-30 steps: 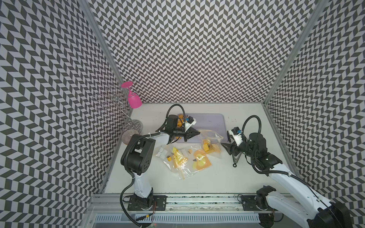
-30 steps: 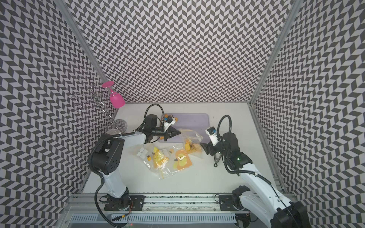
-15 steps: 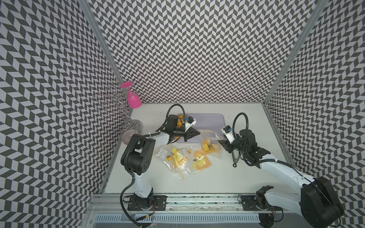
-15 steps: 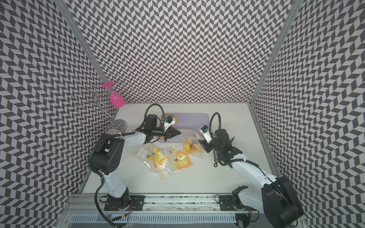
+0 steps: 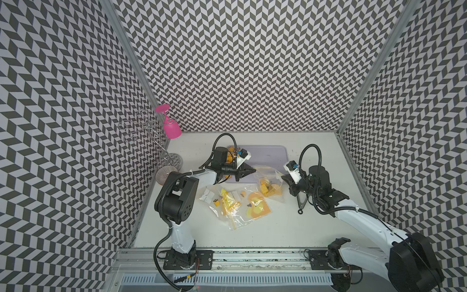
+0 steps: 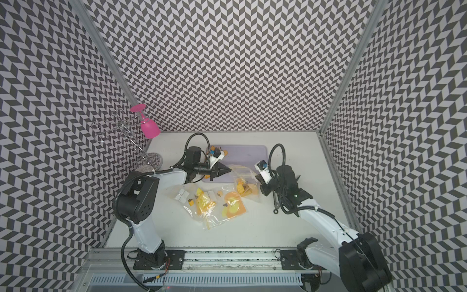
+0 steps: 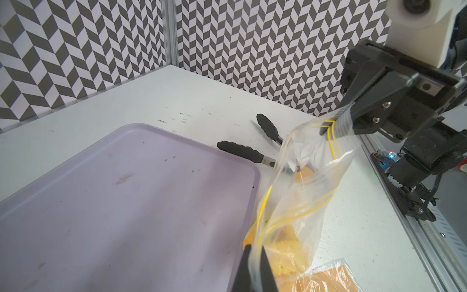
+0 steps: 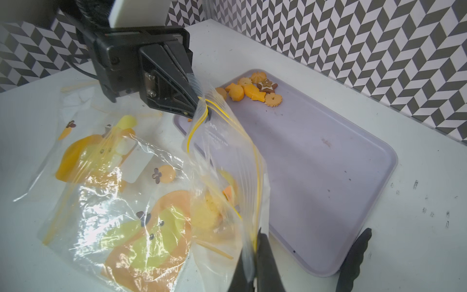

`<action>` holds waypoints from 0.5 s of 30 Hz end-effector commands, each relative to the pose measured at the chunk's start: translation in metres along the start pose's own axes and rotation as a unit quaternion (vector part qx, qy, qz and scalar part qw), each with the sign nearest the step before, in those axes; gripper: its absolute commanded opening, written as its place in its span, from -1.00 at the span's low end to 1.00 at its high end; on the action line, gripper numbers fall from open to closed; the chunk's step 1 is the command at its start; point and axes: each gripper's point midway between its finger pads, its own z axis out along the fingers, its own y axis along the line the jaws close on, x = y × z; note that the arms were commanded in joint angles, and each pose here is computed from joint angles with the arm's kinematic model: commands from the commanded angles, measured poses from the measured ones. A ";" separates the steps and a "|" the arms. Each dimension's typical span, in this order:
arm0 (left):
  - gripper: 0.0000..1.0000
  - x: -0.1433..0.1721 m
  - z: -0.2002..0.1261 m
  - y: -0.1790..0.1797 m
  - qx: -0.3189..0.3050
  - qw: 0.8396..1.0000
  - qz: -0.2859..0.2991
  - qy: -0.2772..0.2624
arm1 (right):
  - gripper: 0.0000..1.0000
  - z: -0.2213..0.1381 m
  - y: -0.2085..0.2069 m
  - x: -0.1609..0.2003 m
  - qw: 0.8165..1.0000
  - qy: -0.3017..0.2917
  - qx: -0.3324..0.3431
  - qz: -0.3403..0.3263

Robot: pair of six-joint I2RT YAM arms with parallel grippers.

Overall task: Put the cookies into a resealable bag to prevent moisture
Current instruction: Close the ziploc bag at the center of the board.

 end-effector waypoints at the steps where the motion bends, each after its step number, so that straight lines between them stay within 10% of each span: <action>1: -1.00 -0.005 -0.004 -0.003 0.010 1.000 0.007 -0.005 | -1.00 -0.013 0.003 -0.024 0.999 -0.035 -0.003 -0.007; 15: -1.00 -0.013 -0.014 -0.023 0.059 0.997 0.035 -0.026 | -1.00 -0.027 -0.015 0.003 0.992 0.079 0.059 0.079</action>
